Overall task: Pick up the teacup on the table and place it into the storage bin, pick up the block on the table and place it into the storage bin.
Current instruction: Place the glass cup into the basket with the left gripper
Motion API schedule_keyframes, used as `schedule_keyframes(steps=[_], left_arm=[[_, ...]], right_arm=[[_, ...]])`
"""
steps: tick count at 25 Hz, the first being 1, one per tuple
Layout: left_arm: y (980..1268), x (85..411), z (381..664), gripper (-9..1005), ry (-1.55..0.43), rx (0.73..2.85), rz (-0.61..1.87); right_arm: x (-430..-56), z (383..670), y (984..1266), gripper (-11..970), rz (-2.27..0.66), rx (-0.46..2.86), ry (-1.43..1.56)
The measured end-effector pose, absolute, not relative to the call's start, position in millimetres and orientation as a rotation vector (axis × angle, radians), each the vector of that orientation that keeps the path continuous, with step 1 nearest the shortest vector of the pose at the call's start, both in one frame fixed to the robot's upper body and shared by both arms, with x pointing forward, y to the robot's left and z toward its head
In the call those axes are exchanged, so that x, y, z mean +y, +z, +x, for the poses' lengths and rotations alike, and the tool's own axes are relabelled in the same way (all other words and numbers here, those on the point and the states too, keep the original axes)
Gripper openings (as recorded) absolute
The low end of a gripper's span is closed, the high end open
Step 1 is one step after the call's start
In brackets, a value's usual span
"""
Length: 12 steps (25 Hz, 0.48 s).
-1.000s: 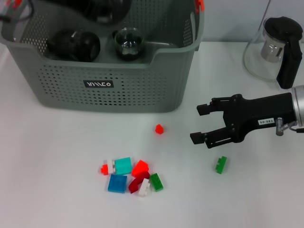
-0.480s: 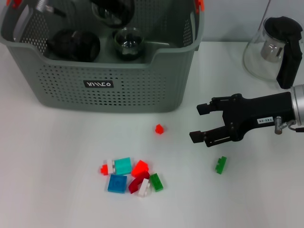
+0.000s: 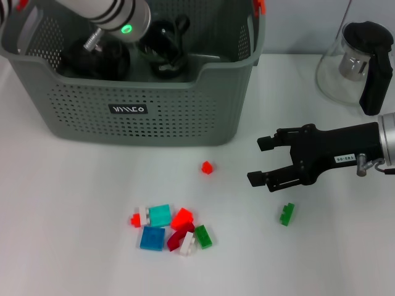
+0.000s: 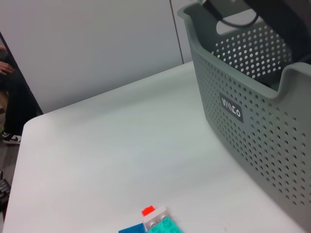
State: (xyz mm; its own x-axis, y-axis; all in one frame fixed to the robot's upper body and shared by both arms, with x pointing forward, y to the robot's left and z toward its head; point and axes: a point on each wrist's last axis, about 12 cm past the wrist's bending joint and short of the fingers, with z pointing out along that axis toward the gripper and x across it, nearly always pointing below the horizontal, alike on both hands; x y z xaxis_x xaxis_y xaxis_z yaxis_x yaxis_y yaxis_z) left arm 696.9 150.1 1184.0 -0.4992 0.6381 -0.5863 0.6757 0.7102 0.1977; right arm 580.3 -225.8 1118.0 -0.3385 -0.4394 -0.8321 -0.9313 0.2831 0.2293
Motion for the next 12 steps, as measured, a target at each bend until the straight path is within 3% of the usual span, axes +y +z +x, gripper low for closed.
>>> schedule_keyframes(steps=[12], left_arm=[[1170.0, 147.8, 692.4, 46, -0.029, 2.270, 1.032]], right_arm=[[-225.3, 579.3, 1116.4, 931, -1.229, 1.911, 0.978]])
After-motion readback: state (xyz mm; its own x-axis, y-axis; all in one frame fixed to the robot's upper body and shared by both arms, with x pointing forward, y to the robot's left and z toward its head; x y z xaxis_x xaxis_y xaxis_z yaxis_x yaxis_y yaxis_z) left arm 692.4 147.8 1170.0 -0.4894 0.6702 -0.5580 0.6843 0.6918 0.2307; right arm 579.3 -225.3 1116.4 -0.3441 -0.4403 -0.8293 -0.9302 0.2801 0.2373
